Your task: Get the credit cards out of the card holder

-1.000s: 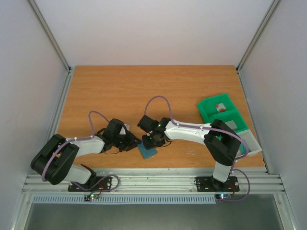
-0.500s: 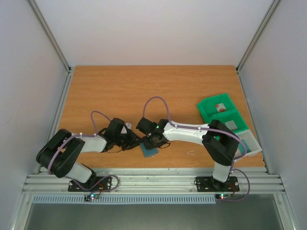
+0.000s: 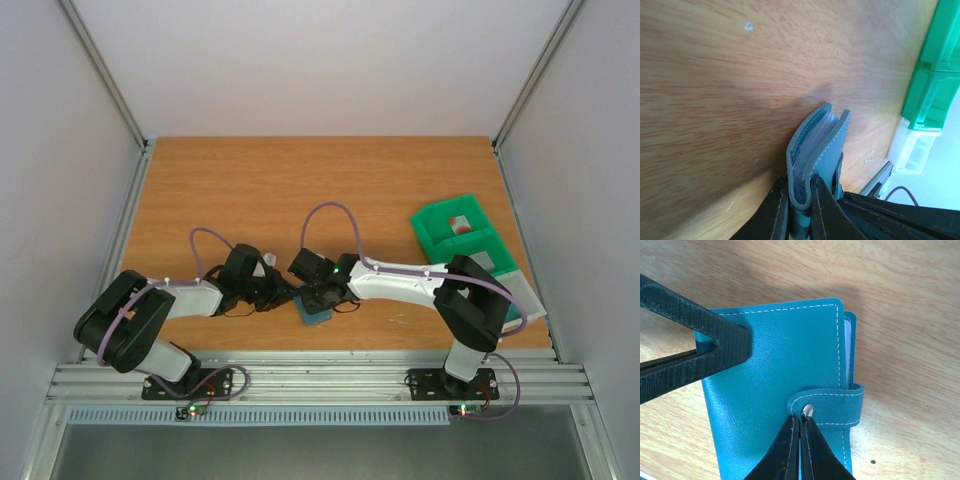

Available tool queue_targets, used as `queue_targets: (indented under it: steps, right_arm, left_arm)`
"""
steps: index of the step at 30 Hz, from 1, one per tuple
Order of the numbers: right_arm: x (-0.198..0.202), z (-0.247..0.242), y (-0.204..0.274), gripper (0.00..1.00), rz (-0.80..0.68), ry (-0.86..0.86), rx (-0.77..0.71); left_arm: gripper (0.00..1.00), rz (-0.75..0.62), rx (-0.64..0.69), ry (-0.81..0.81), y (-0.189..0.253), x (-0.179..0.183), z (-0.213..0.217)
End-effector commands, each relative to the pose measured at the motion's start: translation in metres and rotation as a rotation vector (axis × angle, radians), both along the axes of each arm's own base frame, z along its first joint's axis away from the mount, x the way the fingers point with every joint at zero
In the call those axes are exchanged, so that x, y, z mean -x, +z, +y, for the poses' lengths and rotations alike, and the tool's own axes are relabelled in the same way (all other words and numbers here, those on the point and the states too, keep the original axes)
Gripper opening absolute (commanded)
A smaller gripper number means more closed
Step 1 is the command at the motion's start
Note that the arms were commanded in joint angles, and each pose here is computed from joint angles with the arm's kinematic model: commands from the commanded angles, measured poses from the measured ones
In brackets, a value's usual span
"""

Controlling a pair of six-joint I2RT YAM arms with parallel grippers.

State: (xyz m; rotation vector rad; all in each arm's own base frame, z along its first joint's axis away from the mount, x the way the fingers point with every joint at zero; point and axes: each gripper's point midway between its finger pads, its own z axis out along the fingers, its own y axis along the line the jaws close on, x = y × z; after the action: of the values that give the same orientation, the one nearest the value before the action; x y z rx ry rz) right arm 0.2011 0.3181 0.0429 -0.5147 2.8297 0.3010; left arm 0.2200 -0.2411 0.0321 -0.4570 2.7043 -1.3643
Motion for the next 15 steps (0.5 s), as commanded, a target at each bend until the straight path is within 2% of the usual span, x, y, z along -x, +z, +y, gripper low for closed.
queue_targets:
  steps: [1, 12, 15]
  right_arm:
    - [-0.006, -0.024, 0.006, 0.01, -0.074, -0.032, 0.061]
    - [-0.002, -0.036, 0.022, 0.01, -0.108, -0.078, -0.004]
    - [-0.001, -0.032, 0.031, 0.01, -0.108, -0.081, -0.038]
  left_arm:
    - [0.00, 0.028, -0.072, -0.050, -0.010, 0.013, 0.007]
    - [0.01, 0.022, -0.121, -0.067, -0.010, 0.011, 0.010]
    - [0.15, 0.034, -0.132, -0.059, -0.007, 0.011, 0.012]
